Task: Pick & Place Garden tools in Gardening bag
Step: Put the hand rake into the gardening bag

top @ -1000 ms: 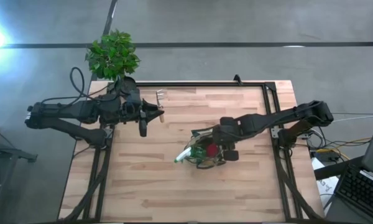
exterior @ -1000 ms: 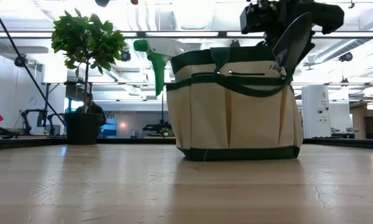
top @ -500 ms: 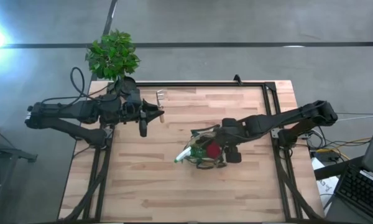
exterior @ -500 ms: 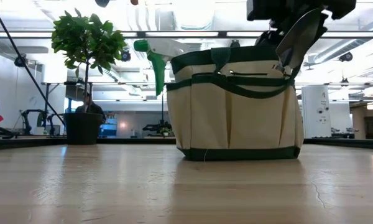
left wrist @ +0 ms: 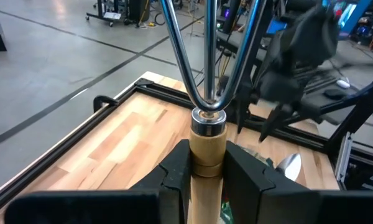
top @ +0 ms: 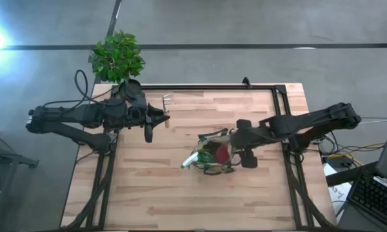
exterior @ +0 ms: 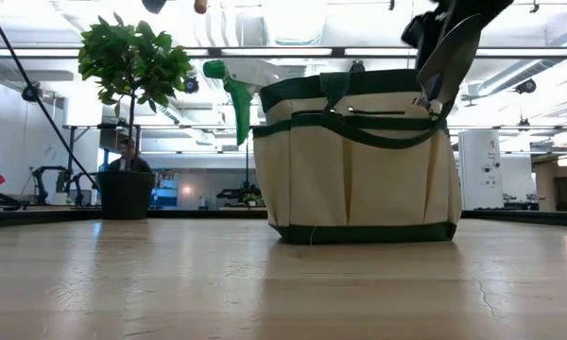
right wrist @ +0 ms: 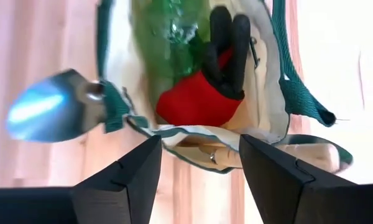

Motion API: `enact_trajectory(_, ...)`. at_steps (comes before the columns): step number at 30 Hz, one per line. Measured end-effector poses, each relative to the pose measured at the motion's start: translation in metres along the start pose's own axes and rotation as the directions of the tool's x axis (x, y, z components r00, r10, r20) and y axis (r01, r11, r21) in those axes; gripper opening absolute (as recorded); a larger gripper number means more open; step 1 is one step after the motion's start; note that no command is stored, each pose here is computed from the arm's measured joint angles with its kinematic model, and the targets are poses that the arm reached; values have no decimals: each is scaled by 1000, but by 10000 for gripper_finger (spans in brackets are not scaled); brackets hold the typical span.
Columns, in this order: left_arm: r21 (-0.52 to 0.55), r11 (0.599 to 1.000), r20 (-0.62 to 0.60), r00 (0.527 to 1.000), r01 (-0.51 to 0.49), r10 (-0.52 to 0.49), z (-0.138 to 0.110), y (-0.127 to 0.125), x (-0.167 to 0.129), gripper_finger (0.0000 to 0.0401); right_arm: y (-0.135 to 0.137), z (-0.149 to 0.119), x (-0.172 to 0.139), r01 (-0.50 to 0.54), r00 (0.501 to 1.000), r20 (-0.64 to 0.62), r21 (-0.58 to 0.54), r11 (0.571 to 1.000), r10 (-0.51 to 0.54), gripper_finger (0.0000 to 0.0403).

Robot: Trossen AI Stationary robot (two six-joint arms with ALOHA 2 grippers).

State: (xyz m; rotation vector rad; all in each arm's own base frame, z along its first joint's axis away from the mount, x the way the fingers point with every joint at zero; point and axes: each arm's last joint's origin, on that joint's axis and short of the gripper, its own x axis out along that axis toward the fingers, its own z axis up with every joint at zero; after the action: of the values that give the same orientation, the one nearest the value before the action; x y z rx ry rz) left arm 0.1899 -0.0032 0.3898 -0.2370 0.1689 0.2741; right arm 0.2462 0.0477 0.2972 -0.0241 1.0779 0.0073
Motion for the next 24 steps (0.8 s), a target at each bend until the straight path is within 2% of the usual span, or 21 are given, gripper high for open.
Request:
enact_trajectory(5, 15, 1000, -38, 999, -4, 5, -10, 0, 3, 74, 4, -7, -24, -31, 996, 82, 26, 999, 28, 203)
enact_trajectory(10, 8, 1000, -28, 1000, 6, -6, -45, -1, 19, 73, 3, -12, -44, -55, 984, 172, 52, 997, 45, 201)
enact_trajectory(19, 1, 978, 113, 971, 210, -209, -104, -3, 33, 72, 3, -5, -53, -91, 939, 336, 50, 995, 69, 200)
enact_trajectory(24, 29, 970, 176, 954, 243, -244, -136, 2, 32, 72, 5, 1, -51, -88, 921, 383, 15, 996, 75, 193)
